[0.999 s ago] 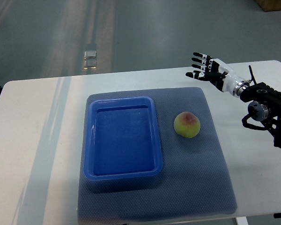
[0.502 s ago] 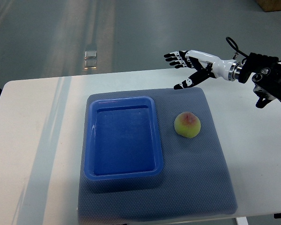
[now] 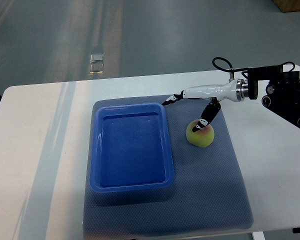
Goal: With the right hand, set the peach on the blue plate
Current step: 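Reach the right hand down over the peach and open fingers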
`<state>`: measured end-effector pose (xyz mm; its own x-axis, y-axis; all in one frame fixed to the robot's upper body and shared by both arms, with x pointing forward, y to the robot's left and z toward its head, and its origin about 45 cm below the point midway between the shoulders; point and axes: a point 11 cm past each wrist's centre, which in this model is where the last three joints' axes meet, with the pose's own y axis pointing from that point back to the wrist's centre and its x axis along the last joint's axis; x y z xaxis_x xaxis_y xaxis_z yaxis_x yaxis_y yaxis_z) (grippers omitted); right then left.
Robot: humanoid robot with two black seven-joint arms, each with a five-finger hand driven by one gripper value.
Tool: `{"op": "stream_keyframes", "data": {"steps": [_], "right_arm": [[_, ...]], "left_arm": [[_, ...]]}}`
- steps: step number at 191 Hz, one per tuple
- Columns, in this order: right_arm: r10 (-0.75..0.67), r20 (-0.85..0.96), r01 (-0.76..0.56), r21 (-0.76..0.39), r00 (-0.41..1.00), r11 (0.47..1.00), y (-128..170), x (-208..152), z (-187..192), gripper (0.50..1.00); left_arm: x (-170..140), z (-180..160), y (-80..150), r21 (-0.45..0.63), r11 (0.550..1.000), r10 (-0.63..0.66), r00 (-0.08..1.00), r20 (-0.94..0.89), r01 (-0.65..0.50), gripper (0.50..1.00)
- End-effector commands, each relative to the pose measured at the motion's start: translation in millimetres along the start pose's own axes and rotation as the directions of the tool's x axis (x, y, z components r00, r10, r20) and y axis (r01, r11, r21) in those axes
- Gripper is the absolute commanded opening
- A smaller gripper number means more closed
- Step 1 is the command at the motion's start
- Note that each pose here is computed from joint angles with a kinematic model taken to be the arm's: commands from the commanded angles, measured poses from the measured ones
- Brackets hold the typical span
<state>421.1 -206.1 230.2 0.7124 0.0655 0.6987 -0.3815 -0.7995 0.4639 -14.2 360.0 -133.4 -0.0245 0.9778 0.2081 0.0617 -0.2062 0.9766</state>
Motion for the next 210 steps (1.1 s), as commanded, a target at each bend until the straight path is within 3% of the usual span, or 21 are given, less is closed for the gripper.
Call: {"op": "stream_keyframes", "data": {"steps": [1, 126, 163, 164, 172, 182, 191, 192, 194, 205, 210], "right_arm": [[-0.018, -0.014, 0.018, 0.004, 1.0, 1.0, 3, -3, -3, 0.932], [-0.162, -0.158, 0.146, -0.104, 0.974, 0.984, 12, -37, 17, 0.93], [-0.184, -0.194, 0.16, -0.131, 0.964, 0.978, 12, -43, 24, 0.905], [-0.181, -0.204, 0.154, -0.138, 0.962, 0.978, 12, -44, 26, 0.867], [-0.18, -0.214, 0.146, -0.165, 0.96, 0.975, 13, -43, 30, 0.834], [-0.178, -0.222, 0.139, -0.18, 0.959, 0.974, 13, -42, 33, 0.795], [-0.178, -0.222, 0.139, -0.18, 0.959, 0.974, 13, -42, 33, 0.795], [-0.176, -0.223, 0.137, -0.18, 0.959, 0.974, 13, -41, 32, 0.738], [-0.176, -0.223, 0.137, -0.18, 0.959, 0.974, 13, -41, 32, 0.719], [-0.175, -0.224, 0.135, -0.183, 0.959, 0.974, 13, -40, 33, 0.633], [-0.175, -0.224, 0.135, -0.183, 0.959, 0.974, 13, -40, 33, 0.633]], "left_arm": [[0, 1, 0, -0.001, 1.0, 0.0, 1.0, 0.0, 0.0, 1.0], [0, 1, 0, -0.001, 1.0, 0.0, 1.0, 0.0, 0.0, 1.0], [0, 1, 0, -0.001, 1.0, 0.0, 1.0, 0.0, 0.0, 1.0], [0, 1, 0, -0.001, 1.0, 0.0, 1.0, 0.0, 0.0, 1.0], [-1, 1, 0, -0.001, 1.0, -0.002, 1.0, 0.0, 0.002, 1.0], [0, 0, 0, 0.0, 1.0, 0.0, 1.0, 0.0, 0.0, 1.0], [0, 0, 0, 0.0, 1.0, 0.0, 1.0, 0.0, 0.0, 1.0], [0, 1, 0, -0.001, 1.0, 0.0, 1.0, 0.0, 0.0, 1.0], [-1, 1, 0, -0.001, 1.0, -0.002, 1.0, 0.0, 0.002, 1.0], [-1, 1, 0, -0.001, 1.0, -0.002, 1.0, 0.0, 0.002, 1.0], [-1, 1, 0, -0.001, 1.0, -0.002, 1.0, 0.0, 0.002, 1.0]]}}
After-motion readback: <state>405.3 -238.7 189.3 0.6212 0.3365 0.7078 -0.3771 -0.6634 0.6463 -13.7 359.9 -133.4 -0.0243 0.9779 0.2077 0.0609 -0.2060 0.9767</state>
